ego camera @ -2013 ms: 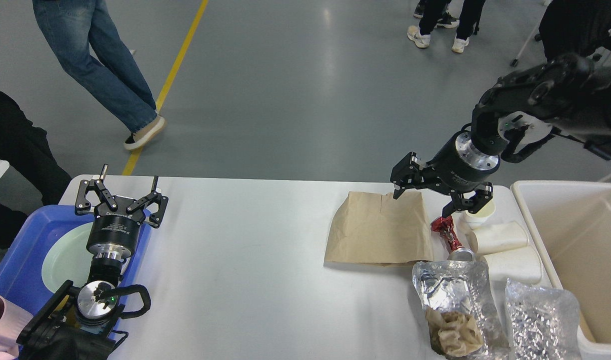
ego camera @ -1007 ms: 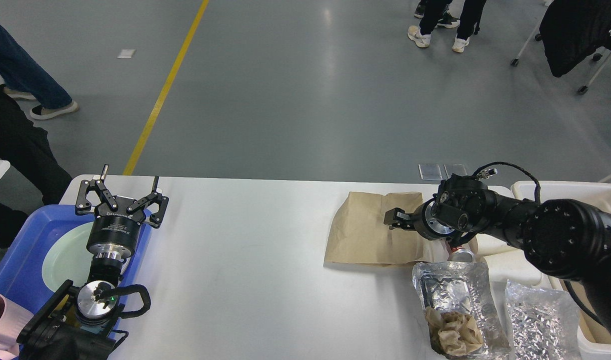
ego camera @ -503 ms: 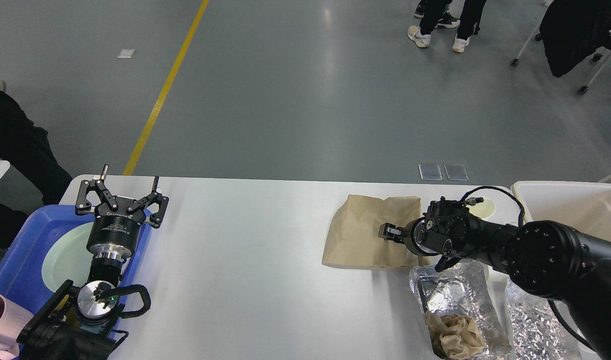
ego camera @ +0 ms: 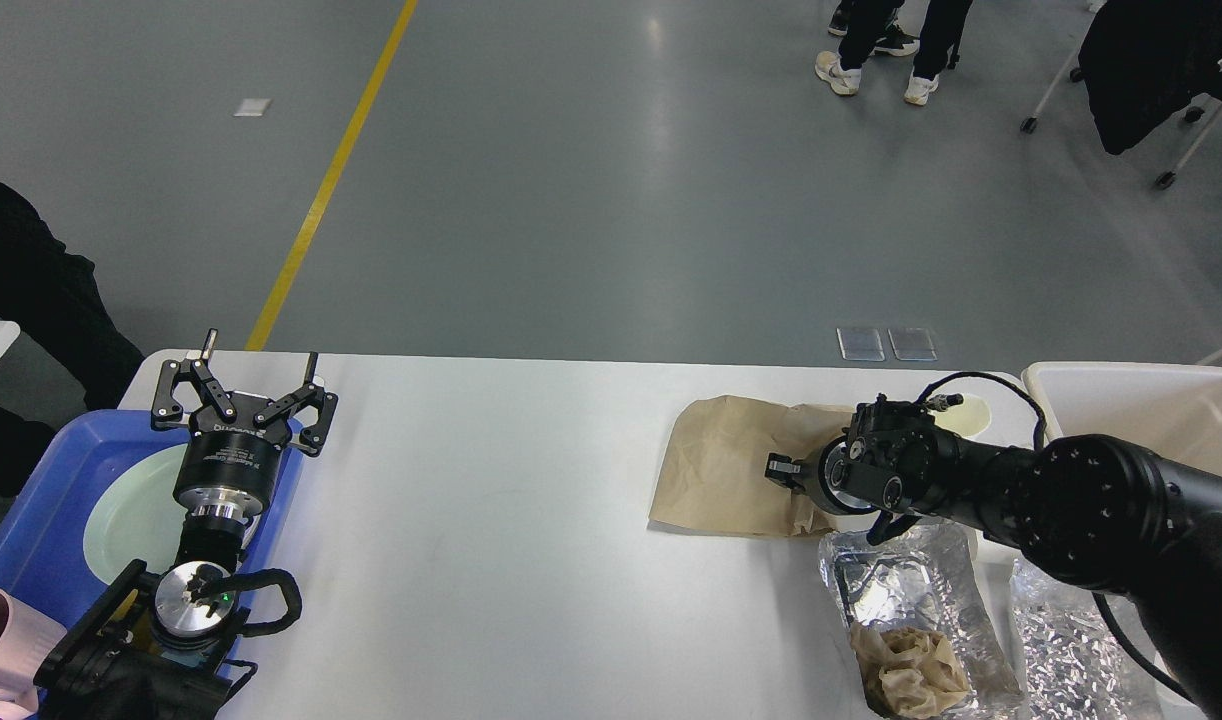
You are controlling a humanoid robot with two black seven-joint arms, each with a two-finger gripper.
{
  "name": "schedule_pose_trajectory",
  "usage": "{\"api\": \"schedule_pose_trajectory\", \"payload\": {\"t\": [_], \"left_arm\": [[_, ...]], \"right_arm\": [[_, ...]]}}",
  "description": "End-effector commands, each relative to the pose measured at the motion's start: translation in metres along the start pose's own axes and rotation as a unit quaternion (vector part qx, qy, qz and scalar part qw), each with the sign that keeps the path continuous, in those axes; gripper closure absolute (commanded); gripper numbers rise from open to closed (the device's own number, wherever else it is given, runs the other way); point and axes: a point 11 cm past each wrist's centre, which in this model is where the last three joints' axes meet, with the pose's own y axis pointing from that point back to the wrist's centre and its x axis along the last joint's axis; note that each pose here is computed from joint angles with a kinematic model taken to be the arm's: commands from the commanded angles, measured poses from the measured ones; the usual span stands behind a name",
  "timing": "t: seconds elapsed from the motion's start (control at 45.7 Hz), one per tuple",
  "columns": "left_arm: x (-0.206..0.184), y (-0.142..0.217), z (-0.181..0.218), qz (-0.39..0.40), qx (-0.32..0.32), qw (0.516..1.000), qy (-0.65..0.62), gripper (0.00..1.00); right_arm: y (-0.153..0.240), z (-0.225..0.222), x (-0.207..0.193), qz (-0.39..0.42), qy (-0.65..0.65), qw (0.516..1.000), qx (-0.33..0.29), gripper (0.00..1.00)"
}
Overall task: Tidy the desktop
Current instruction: 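Lower the right gripper onto the brown paper bag and grasp it, then lift the brown paper bag and drop it into the white bin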
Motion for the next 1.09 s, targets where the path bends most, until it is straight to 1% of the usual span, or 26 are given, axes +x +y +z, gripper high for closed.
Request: {"api": "schedule_pose_trajectory", "payload": {"t": [0.0, 0.197, 0.263, 0.372, 0.635, 0.832, 0.941, 1.072], "left_arm": [[0.0, 0.0, 0.0, 0.0, 0.0, 1.0, 0.0, 0.04], [0.0, 0.0, 0.0, 0.0, 0.0, 1.0, 0.0, 0.04], [0.0, 0.0, 0.0, 0.0, 0.0, 1.0, 0.0, 0.04], [0.0, 0.0, 0.0, 0.0, 0.0, 1.0, 0.0, 0.04], [0.0, 0.0, 0.0, 0.0, 0.0, 1.0, 0.0, 0.04], [0.0, 0.0, 0.001, 0.0, 0.0, 1.0, -0.001, 0.04], [0.0, 0.0, 0.001, 0.0, 0.0, 1.0, -0.001, 0.04], [0.0, 0.0, 0.0, 0.0, 0.0, 1.0, 0.0, 0.04]], "right_arm": [[0.001, -0.002, 0.0, -0.003, -0.002, 1.0, 0.002, 1.0], [0.011, -0.01, 0.009, -0.008, -0.002, 1.0, 0.01, 1.0], [0.02, -0.02, 0.012, -0.015, -0.012, 1.0, 0.022, 1.0], [0.042, -0.023, 0.027, -0.027, -0.024, 0.999, 0.025, 1.0], [0.123, -0.042, 0.069, -0.088, 0.013, 0.995, 0.047, 1.0], [0.178, -0.05, 0.089, -0.117, 0.04, 0.992, 0.033, 1.0], [0.222, -0.06, 0.1, -0.109, 0.062, 0.992, 0.024, 1.0], [0.282, -0.077, 0.102, -0.111, 0.1, 0.988, 0.024, 1.0]]}}
